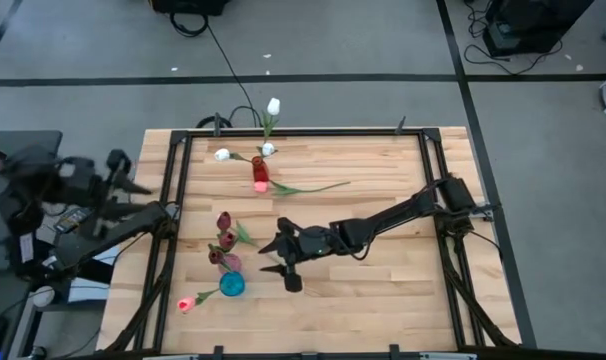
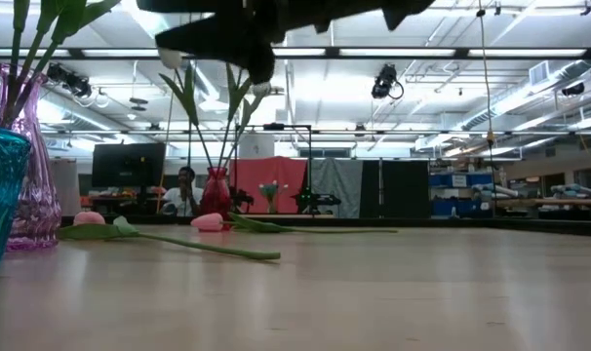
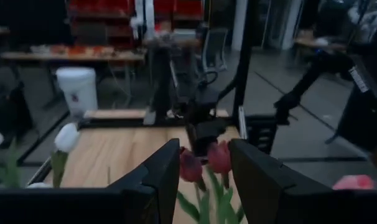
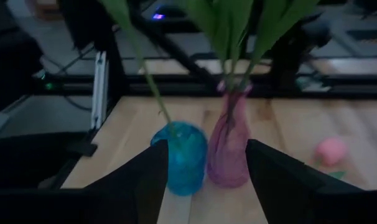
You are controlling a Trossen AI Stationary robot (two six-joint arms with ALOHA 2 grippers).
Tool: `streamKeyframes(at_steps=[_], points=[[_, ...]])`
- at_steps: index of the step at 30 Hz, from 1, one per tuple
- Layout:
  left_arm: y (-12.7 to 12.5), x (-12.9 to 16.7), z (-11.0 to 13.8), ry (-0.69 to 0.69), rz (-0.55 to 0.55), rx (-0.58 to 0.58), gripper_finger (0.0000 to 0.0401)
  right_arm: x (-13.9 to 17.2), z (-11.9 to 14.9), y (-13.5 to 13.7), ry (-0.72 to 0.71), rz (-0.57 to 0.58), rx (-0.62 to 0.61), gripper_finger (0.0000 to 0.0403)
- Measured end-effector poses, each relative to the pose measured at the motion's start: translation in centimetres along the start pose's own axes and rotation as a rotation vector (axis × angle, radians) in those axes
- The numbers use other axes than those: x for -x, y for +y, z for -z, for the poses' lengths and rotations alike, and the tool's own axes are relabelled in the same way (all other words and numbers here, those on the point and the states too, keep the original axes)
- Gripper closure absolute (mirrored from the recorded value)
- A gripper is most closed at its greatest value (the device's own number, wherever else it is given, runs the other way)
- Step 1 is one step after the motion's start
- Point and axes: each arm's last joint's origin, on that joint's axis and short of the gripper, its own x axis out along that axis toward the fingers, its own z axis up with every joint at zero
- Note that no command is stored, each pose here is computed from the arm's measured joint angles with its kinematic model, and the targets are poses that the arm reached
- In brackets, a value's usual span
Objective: Sort flowers into vase by color
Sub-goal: Move the pink vase to the top right of the table
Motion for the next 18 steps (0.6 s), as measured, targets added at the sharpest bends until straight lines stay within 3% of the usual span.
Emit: streamKeyframes(at_steps=[7, 12, 18], points=[[-3.6, 1.1, 1.2, -0.094, -0.11, 0.013, 0.0254, 0.4, -1.1, -2.5, -0.039, 0.071, 0.019, 0.0184], [-2.2, 0.3, 0.8, -0.132, -0.25, 0.08, 0.0254, 0.2, -1.3, -6.0, -0.054, 0.04, -0.011, 0.0187], [1.2, -1.3, -0.8, -0.081, -0.134, 0.079, 0.0254, 0.3, -1.4, -7.6, -0.044, -0.049, -0.082, 0.0188]])
